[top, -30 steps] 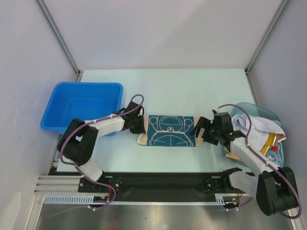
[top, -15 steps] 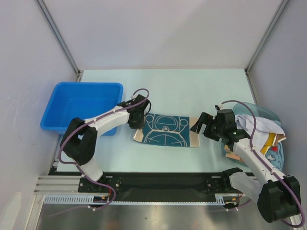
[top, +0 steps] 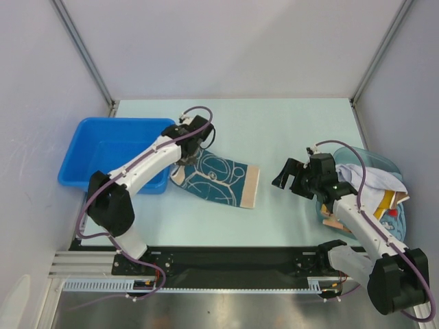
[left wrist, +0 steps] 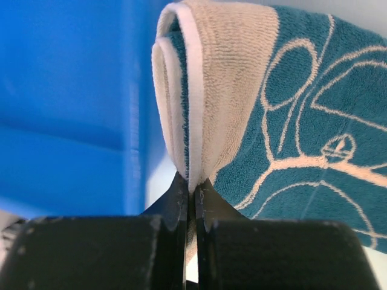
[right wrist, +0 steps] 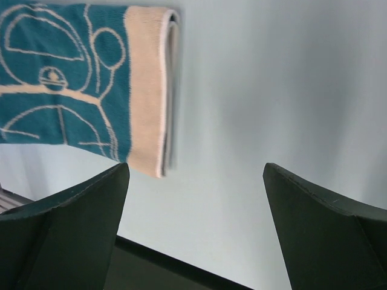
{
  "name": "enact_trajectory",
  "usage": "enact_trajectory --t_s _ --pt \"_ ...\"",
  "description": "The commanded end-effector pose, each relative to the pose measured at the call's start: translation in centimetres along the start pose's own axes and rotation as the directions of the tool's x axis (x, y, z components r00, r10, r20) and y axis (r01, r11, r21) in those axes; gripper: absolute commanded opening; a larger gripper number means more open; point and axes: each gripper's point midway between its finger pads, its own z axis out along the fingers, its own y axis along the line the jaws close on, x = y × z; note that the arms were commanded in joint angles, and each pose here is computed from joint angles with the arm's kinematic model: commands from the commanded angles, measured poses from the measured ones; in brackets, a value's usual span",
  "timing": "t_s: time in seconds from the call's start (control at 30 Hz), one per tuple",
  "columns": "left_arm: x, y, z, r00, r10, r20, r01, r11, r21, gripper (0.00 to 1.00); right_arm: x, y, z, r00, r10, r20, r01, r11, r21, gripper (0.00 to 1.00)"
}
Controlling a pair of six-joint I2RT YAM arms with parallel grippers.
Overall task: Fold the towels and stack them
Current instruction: Neatly place the folded towel into the bin
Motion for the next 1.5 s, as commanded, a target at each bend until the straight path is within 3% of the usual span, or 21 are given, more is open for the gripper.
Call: enact_trajectory --t_s 0.0,0.13,0.33,0.63,0.77,0.9,0.93,1.1,1.47 --pt "-3.7 5.3 -2.0 0.996 0.017 0.091 -0.004 0.989 -0.15 0.0 -1.8 1.2 -0.3 0.998 -0.041 0.042 0.042 0.999 -0.02 1.0" --pt "-5.6 8.3 -1.6 0.991 0.076 0.108 -0.05 0.973 -0.227 0.0 -1.9 0.7 -0.2 0.997 -0.061 0.041 0.061 0.998 0.005 1.0" --pt "-8.3 13.6 -1.1 0.985 0.036 0.171 0.014 0.96 -0.279 0.0 -2.4 0.3 0.1 0.996 -0.074 0.054 0.072 0.997 0.027 1.0" --pt "-8.9 20.1 1.4 0.984 0.014 0.176 0.048 0.938 -0.344 0.0 -3.2 -0.2 0.3 0.992 -0.103 0.075 0.099 0.993 0.063 1.0" --pt "-7.5 23.2 4.1 0.991 -0.079 0.107 0.115 0.918 -0.381 0.0 -3.5 -0.1 0.7 0.991 -0.103 0.083 0.099 0.993 0.058 1.0" --pt "-7.1 23.6 6.1 0.993 -0.094 0.067 0.113 0.916 -0.385 0.0 -3.6 0.0 1.1 0.99 -0.11 0.083 0.106 0.993 0.051 1.0" --pt "-6.7 24.5 6.6 0.986 -0.151 0.069 0.166 0.903 -0.397 0.0 -3.6 0.1 1.2 0.99 -0.114 0.082 0.11 0.993 0.041 1.0" --pt "-5.4 26.2 8.3 0.988 -0.153 0.039 0.152 0.853 -0.499 0.0 -3.8 0.7 1.1 0.987 -0.129 0.098 0.129 0.992 0.01 1.0" --pt "-1.8 32.0 13.4 0.958 -0.285 -0.006 0.231 0.79 -0.568 0.0 -3.9 2.9 0.0 0.98 -0.139 0.146 0.155 0.982 -0.109 1.0"
